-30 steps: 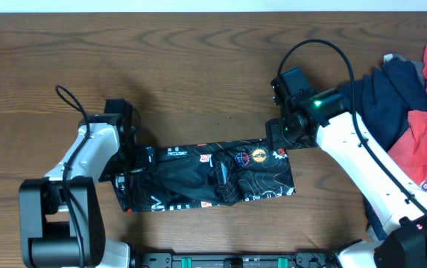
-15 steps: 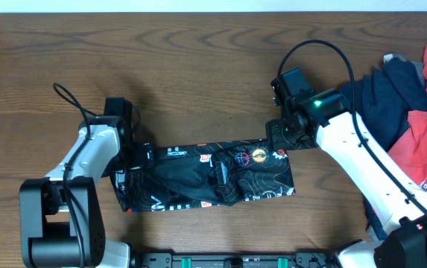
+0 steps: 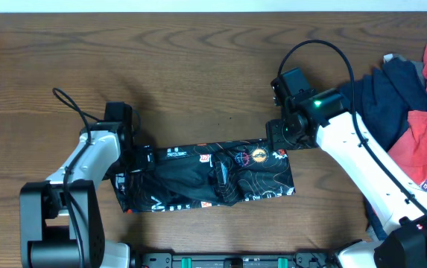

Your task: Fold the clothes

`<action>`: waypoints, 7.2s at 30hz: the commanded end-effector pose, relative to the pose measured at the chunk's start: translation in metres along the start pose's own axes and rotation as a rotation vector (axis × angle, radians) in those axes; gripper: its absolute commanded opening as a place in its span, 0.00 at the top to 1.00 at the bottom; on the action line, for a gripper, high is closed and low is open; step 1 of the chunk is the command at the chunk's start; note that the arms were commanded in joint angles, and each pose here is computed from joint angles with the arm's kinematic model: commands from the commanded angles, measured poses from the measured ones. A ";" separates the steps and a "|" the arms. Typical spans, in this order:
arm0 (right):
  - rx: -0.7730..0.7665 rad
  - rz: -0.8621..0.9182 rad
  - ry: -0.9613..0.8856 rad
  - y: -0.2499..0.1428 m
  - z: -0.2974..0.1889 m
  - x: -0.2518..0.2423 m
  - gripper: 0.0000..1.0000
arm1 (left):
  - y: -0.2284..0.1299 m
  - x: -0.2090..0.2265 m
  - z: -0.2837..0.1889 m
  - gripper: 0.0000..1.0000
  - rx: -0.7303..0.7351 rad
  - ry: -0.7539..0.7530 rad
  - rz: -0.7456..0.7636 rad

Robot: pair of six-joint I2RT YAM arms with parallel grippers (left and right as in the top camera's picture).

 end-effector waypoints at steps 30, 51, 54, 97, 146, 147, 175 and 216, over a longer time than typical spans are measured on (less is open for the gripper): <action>0.014 0.044 -0.043 -0.001 0.001 -0.028 0.31 | -0.023 0.035 -0.044 0.00 -0.011 0.138 -0.159; 0.033 0.054 -0.048 -0.005 0.001 -0.035 0.31 | -0.060 0.041 -0.016 0.02 0.029 0.117 -0.326; 0.033 0.054 -0.048 -0.005 0.001 -0.035 0.31 | -0.064 0.041 -0.007 0.02 0.038 0.119 -0.363; 0.037 0.054 -0.049 -0.006 0.001 -0.035 0.31 | -0.011 0.000 0.022 0.78 -0.071 -0.056 -0.122; 0.064 0.231 -0.116 -0.017 -0.002 -0.110 0.30 | -0.012 0.022 0.015 0.48 -0.018 -0.020 -0.226; 0.064 0.231 -0.116 -0.017 -0.002 -0.110 0.30 | -0.012 0.022 0.015 0.56 -0.018 -0.020 -0.218; 0.070 0.231 -0.117 -0.018 -0.002 -0.110 0.30 | 0.046 0.036 -0.088 0.94 -0.109 0.105 -0.196; 0.067 0.231 -0.112 -0.015 0.002 -0.110 0.24 | -0.077 -0.156 -0.142 0.94 -0.052 -0.190 0.065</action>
Point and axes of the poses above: each gripper's point midway between its finger pads, its own z axis out along the fingers, its own x axis along the line the jaws close on, y = z × x, the point moved 1 cm from there along -z, back along the fingers, and after that the axes turned 11 degrees about -z, right-handed, at the moved point
